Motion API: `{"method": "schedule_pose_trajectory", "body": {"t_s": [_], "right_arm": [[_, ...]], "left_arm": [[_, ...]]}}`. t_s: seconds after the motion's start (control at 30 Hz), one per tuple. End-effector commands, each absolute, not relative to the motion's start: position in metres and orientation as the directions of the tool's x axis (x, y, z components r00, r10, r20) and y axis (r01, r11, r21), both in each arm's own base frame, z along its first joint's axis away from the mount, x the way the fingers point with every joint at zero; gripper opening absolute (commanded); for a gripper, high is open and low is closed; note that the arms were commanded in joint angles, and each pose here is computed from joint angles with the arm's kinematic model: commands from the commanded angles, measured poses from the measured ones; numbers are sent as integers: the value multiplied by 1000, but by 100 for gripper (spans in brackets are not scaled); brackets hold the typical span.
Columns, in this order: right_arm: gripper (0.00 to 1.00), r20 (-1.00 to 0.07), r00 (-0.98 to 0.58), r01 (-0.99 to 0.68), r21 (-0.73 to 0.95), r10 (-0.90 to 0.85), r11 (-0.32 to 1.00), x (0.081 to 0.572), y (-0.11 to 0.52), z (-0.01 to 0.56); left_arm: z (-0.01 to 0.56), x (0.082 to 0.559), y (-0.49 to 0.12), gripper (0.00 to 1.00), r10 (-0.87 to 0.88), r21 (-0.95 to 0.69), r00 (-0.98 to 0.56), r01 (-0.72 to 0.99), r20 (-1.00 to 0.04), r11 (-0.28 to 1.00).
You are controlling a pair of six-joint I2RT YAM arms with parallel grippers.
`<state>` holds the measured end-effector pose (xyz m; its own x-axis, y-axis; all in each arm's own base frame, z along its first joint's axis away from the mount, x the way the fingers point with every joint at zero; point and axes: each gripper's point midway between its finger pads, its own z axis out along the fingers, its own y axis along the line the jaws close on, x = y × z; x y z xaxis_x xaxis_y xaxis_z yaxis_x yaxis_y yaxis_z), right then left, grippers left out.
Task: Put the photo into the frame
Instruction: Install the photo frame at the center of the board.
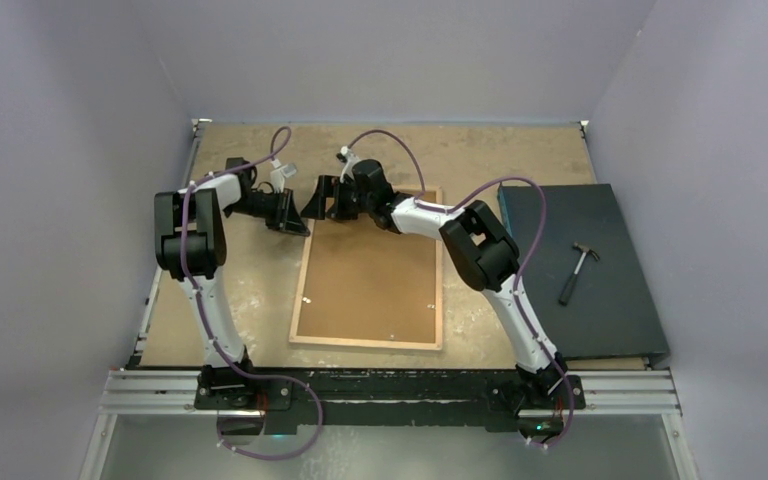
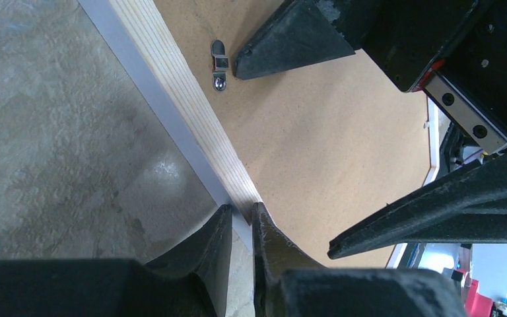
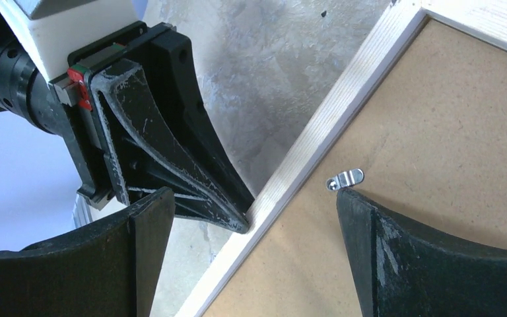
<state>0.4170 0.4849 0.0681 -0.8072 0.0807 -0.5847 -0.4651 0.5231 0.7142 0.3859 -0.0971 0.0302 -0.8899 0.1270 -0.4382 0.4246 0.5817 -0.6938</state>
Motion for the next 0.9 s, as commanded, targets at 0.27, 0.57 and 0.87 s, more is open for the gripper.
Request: {"method": "schedule_pose_trajectory", "body": {"t_s": [0.27,0.57,0.87], "right_arm": [[94,-576,-812,-450,721,95,527,428,483,62],[93,-569,-818,-458,733,83,503,426,488,58],[92,-565,-822,-469,744,74,475,425,494,57]], "left_arm": [[6,375,-101,7,187,-670,-876,464,-445,580],[8,371,-102,6,199,-669,-872,474,-447,573],[8,370,-101,5,203,-665,-870,478,-450,573]]}}
